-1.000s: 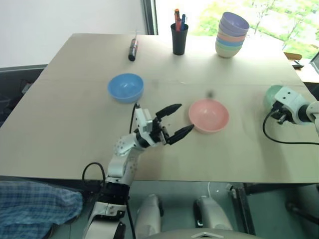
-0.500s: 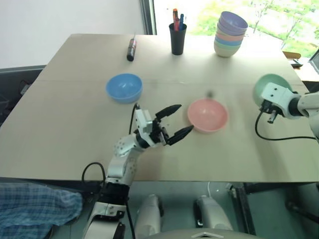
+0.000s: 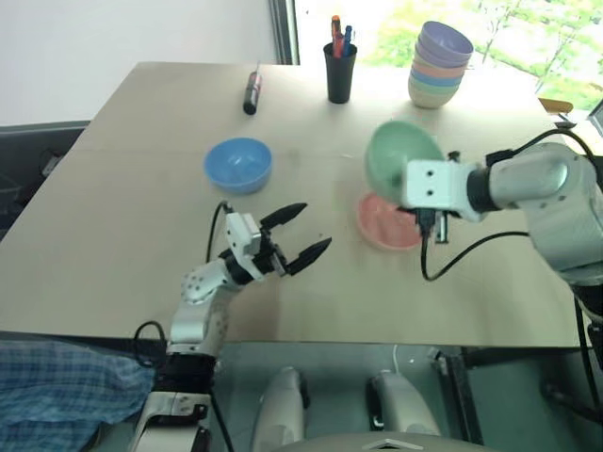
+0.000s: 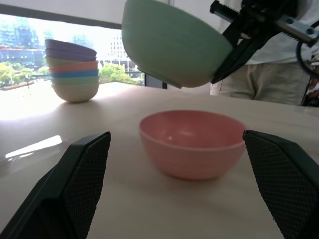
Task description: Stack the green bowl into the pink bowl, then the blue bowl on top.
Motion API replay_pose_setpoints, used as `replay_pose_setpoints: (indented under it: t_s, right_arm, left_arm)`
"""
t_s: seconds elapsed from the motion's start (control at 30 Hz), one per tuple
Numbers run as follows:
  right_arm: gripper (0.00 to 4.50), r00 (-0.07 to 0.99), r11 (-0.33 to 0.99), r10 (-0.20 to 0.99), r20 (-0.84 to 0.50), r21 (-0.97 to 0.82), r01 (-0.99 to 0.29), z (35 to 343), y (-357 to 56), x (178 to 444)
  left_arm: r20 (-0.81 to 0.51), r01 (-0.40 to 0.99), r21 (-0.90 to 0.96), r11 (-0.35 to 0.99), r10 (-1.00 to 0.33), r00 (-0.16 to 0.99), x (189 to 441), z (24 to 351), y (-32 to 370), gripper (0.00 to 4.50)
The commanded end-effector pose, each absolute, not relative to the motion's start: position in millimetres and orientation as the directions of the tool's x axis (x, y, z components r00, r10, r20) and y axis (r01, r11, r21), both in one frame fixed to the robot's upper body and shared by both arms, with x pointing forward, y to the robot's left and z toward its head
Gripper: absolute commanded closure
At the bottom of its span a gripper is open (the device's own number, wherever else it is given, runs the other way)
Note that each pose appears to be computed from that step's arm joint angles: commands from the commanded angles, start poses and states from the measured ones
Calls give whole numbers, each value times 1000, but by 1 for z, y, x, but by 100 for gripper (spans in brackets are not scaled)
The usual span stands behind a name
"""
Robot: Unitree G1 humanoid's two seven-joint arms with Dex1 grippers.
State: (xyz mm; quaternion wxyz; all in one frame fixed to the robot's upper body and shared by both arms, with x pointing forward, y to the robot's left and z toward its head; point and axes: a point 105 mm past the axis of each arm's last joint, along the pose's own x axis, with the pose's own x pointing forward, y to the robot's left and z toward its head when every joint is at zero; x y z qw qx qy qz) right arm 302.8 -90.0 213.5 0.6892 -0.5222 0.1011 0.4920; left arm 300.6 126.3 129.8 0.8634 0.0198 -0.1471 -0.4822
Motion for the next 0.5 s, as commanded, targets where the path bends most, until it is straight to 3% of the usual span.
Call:
replay_pose_setpoints:
  t_s: [0.03, 0.1, 0.13, 0.17, 0.23, 0.27, 0.3, 0.33, 0.37, 0.43, 0.5]
  right_arm:
    - [446, 485, -52, 603, -633, -638, -768, 220, -79, 292]
    - [446, 476, -58, 605, -638, -632, -773, 217, -77, 291]
    - [394, 471, -62, 606, -641, -628, -776, 215, -77, 290]
    - [394, 468, -63, 606, -643, -625, -778, 214, -76, 289]
    - [331, 464, -63, 609, -643, -623, -780, 212, -75, 288]
    - [285, 463, -62, 610, -643, -621, -781, 212, -74, 288]
    - [211, 462, -62, 610, -643, -620, -782, 212, -74, 288]
    - [173, 463, -61, 608, -645, -620, -782, 211, -75, 288]
    - [169, 466, -59, 605, -646, -620, -782, 212, -76, 289]
    - [86, 492, -32, 596, -635, -631, -775, 216, -80, 293]
    - [34, 509, 22, 605, -613, -626, -780, 222, -85, 296]
  left_arm:
    - [224, 807, 215, 550, -832, 508, 297, 134, 134, 0]
    - [201, 799, 226, 557, -829, 522, 296, 132, 137, 0]
    - [193, 798, 228, 557, -830, 524, 295, 130, 138, 0]
    - [186, 797, 229, 559, -829, 528, 294, 129, 140, 0]
    - [174, 793, 230, 563, -826, 536, 292, 127, 144, 0]
    - [162, 791, 236, 565, -825, 541, 291, 125, 146, 0]
    - [155, 792, 241, 561, -828, 540, 290, 124, 148, 0]
    - [152, 792, 239, 562, -827, 541, 290, 123, 148, 0]
    - [153, 793, 240, 560, -829, 538, 290, 124, 148, 0]
    - [161, 792, 240, 562, -827, 538, 291, 126, 146, 0]
    - [170, 788, 242, 566, -825, 540, 293, 129, 145, 0]
